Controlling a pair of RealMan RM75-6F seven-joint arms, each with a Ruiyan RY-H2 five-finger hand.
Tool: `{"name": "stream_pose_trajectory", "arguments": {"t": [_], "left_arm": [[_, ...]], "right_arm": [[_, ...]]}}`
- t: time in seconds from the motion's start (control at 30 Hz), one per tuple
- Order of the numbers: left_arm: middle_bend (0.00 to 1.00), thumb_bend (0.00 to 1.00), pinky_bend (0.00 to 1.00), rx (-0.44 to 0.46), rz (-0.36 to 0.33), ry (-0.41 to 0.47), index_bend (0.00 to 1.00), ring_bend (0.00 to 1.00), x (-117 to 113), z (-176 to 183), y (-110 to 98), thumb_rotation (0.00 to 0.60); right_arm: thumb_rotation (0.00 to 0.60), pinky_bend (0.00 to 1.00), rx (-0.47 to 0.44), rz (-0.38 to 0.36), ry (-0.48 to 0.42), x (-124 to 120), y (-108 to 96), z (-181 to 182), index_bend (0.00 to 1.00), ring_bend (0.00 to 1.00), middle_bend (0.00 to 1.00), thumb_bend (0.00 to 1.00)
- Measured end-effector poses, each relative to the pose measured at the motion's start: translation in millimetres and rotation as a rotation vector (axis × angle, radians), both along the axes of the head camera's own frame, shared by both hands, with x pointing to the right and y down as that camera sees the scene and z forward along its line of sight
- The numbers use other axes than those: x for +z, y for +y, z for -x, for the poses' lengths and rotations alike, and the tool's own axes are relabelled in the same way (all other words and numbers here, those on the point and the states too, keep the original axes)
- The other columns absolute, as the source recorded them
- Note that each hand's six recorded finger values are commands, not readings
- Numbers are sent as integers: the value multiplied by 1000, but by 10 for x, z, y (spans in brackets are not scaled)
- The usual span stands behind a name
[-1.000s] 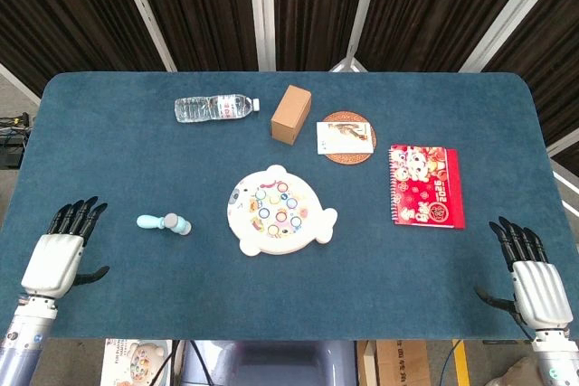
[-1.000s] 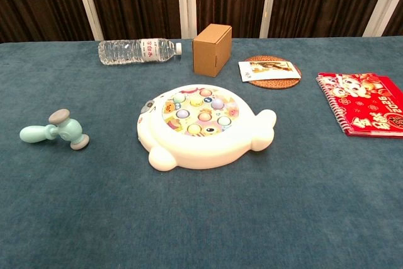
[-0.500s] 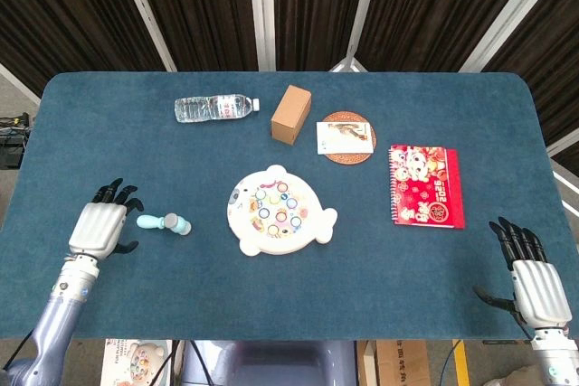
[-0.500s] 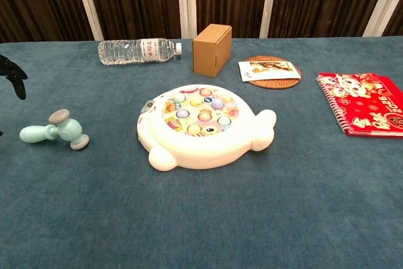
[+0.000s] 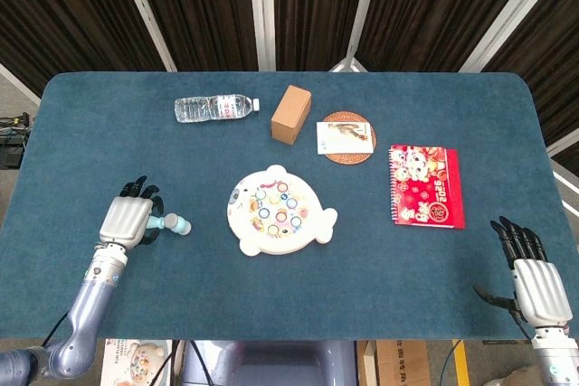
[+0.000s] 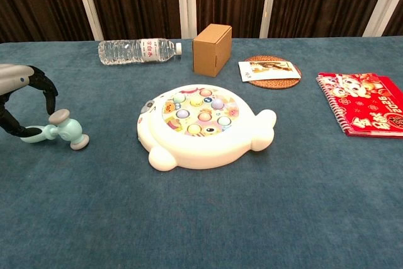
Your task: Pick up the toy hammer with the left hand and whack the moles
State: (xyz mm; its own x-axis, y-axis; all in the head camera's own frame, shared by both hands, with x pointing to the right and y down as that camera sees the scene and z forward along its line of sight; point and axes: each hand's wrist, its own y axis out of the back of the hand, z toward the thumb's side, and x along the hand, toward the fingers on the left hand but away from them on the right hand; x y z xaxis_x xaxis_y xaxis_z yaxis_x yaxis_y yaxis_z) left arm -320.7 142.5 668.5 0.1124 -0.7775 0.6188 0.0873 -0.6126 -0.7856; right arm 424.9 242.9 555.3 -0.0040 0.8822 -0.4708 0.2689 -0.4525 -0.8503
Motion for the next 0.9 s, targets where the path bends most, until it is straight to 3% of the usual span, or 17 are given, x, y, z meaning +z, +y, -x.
{"name": "stream_pose_trajectory", "arguments": {"t": [0.9], "left_arm": [[210,526,121,-38,39,10,491,24,217,-103,63,600]], "right_arm": [[600,0,12,6,-7,5,-1,-4,0,0,0,162]]}}
